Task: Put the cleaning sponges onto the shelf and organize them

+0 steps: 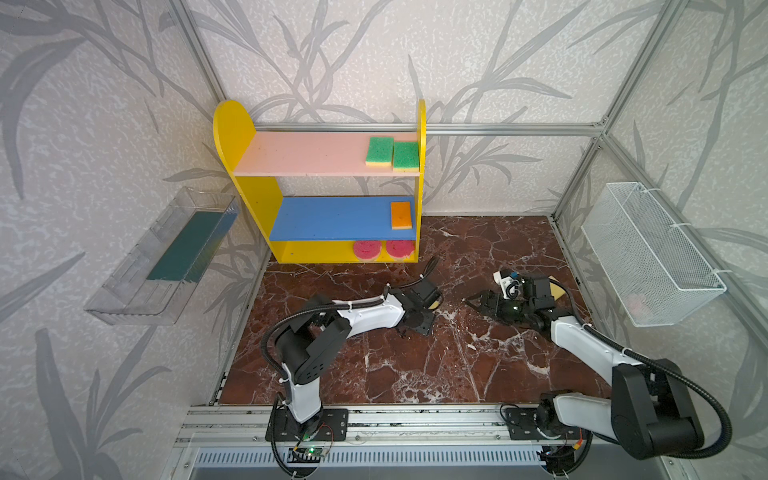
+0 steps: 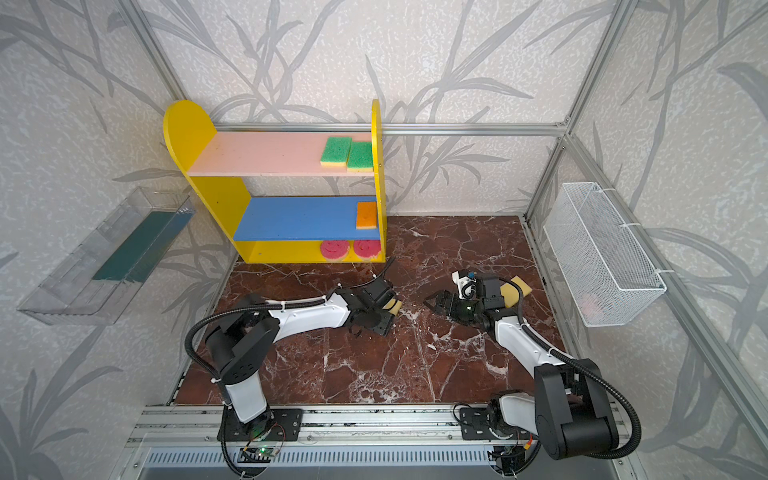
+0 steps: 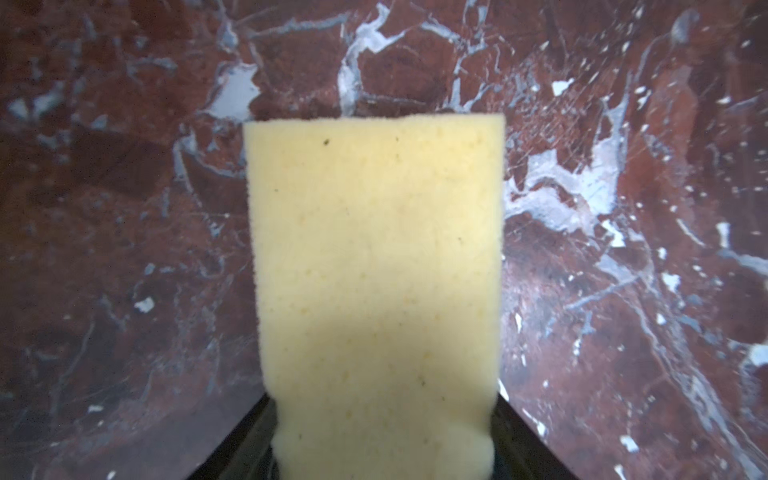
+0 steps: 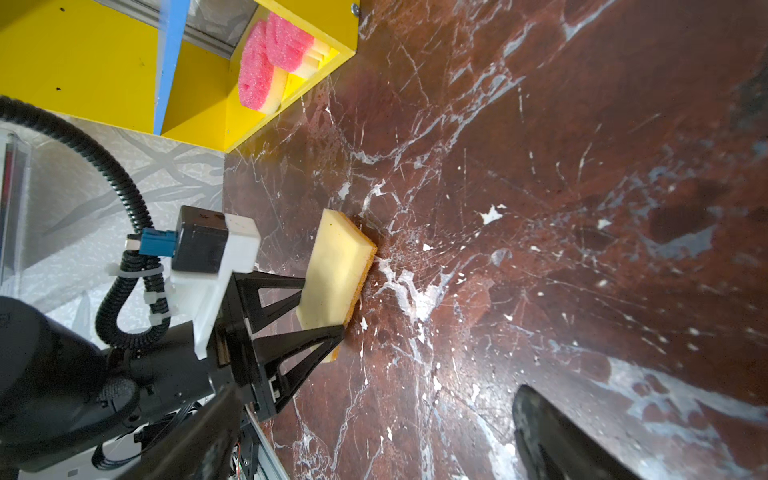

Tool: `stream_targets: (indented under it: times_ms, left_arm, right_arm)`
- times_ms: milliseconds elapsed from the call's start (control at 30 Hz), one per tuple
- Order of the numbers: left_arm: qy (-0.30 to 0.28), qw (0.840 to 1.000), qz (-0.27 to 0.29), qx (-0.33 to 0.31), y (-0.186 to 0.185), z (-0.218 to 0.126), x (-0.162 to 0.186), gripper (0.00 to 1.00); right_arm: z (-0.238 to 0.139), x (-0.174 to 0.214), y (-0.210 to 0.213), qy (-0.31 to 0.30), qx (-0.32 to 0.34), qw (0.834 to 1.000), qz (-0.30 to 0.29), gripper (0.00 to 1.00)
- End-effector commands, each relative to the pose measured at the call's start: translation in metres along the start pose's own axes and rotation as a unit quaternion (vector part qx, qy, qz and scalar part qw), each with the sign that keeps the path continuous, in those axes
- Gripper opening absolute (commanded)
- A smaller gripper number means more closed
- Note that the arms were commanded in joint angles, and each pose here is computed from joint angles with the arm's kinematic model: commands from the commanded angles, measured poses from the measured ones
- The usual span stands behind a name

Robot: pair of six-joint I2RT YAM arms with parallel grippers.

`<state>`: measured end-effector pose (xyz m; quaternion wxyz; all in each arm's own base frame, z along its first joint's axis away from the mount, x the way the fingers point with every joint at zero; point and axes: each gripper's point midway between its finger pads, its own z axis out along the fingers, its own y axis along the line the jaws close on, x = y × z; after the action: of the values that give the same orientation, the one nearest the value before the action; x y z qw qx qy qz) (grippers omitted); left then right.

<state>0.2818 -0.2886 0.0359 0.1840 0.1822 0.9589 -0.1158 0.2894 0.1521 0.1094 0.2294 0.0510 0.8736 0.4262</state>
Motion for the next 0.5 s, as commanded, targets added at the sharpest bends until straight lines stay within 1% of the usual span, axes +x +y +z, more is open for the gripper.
stream_targets:
  times_ms: [0, 33, 67, 100, 133, 233, 300, 367, 400, 467]
  left_arm:
    - [-0.055, 0.986, -0.08, 0.136, -0.01, -0.034, -0.027, 0.67]
    - [-0.074, 0.978, -0.1, 0.17, -0.01, -0.042, -0.034, 0.67]
    - [-0.094, 0.966, -0.12, 0.209, -0.01, -0.05, -0.042, 0.68]
    - [-0.118, 0.951, -0.141, 0.248, -0.009, -0.059, -0.052, 0.68]
    - [-0.129, 0.938, -0.16, 0.281, -0.008, -0.065, -0.059, 0.68]
    - [-0.167, 0.883, -0.192, 0.394, -0.012, -0.094, -0.088, 0.68]
    - [-0.191, 0.841, -0.199, 0.465, -0.017, -0.117, -0.109, 0.68]
    - [-0.208, 0.807, -0.204, 0.515, -0.019, -0.136, -0.126, 0.67]
    - [-0.214, 0.791, -0.205, 0.535, -0.02, -0.145, -0.133, 0.66]
    - [-0.222, 0.77, -0.203, 0.563, -0.022, -0.157, -0.143, 0.66]
  right_arm:
    - [-0.011, -0.01, 0.028, -0.032, -0.056, 0.997, -0.036, 0.99]
    - [-0.014, -0.013, 0.035, -0.042, -0.071, 0.996, -0.046, 0.99]
    - [-0.017, -0.016, 0.045, -0.051, -0.092, 0.993, -0.057, 0.99]
    - [-0.021, -0.018, 0.057, -0.058, -0.116, 0.989, -0.068, 0.99]
    - [-0.024, -0.021, 0.066, -0.062, -0.137, 0.986, -0.069, 0.99]
    - [-0.029, -0.028, 0.094, -0.064, -0.204, 0.972, -0.096, 0.99]
    - [-0.03, -0.033, 0.112, -0.065, -0.237, 0.963, -0.114, 0.99]
    - [-0.028, -0.039, 0.126, -0.067, -0.253, 0.957, -0.129, 0.99]
    - [-0.026, -0.043, 0.132, -0.066, -0.257, 0.955, -0.134, 0.99]
    - [-0.02, -0.052, 0.143, -0.061, -0.266, 0.952, -0.139, 0.99]
